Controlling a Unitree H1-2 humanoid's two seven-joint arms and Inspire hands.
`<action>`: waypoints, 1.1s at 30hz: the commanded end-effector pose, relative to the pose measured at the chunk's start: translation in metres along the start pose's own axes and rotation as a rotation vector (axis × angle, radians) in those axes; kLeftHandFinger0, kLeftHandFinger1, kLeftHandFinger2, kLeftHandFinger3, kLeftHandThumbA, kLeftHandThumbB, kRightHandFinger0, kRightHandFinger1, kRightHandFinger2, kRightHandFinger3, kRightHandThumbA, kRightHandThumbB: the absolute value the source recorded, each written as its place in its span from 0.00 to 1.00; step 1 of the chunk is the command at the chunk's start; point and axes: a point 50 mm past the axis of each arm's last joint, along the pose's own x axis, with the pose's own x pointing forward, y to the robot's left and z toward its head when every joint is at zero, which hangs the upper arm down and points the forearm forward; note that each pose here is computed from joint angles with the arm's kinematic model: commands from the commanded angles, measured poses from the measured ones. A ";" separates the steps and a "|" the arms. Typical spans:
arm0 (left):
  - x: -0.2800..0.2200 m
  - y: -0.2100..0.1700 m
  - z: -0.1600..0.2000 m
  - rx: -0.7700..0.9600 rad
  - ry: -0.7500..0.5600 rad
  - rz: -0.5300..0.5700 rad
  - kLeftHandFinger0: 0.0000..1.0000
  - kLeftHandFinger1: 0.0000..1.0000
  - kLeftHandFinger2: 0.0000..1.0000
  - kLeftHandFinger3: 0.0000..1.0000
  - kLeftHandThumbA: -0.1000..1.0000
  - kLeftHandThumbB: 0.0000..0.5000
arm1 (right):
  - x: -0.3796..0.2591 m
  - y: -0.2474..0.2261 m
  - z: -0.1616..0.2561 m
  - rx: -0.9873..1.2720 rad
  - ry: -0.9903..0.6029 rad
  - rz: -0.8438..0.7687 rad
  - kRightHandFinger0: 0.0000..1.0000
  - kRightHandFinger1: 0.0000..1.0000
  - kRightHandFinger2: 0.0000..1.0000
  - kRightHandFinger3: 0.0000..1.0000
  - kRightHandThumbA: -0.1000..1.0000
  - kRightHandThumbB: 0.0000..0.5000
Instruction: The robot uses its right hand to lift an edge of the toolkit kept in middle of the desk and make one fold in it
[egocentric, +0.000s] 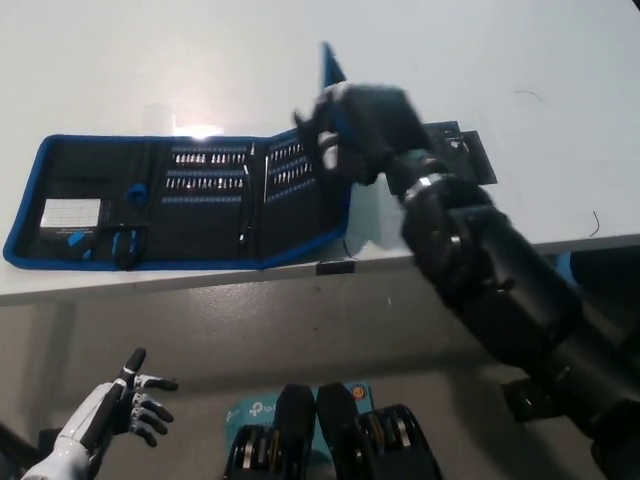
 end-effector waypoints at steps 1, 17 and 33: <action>0.003 0.006 0.012 0.038 -0.029 -0.017 0.39 0.40 0.39 0.57 1.00 1.00 | 0.007 0.007 0.019 -0.169 -0.064 0.056 0.00 0.06 0.29 0.42 0.00 0.52; 0.005 0.005 0.018 0.035 -0.047 -0.033 0.35 0.37 0.35 0.56 1.00 0.89 | -0.038 0.119 -0.003 -0.477 -0.038 0.477 0.00 0.14 0.43 0.69 0.00 0.42; 0.002 0.003 0.018 0.032 -0.029 -0.031 0.38 0.37 0.33 0.57 1.00 0.89 | -0.037 0.115 0.011 -0.221 -0.013 0.478 1.00 1.00 1.00 1.00 0.75 1.00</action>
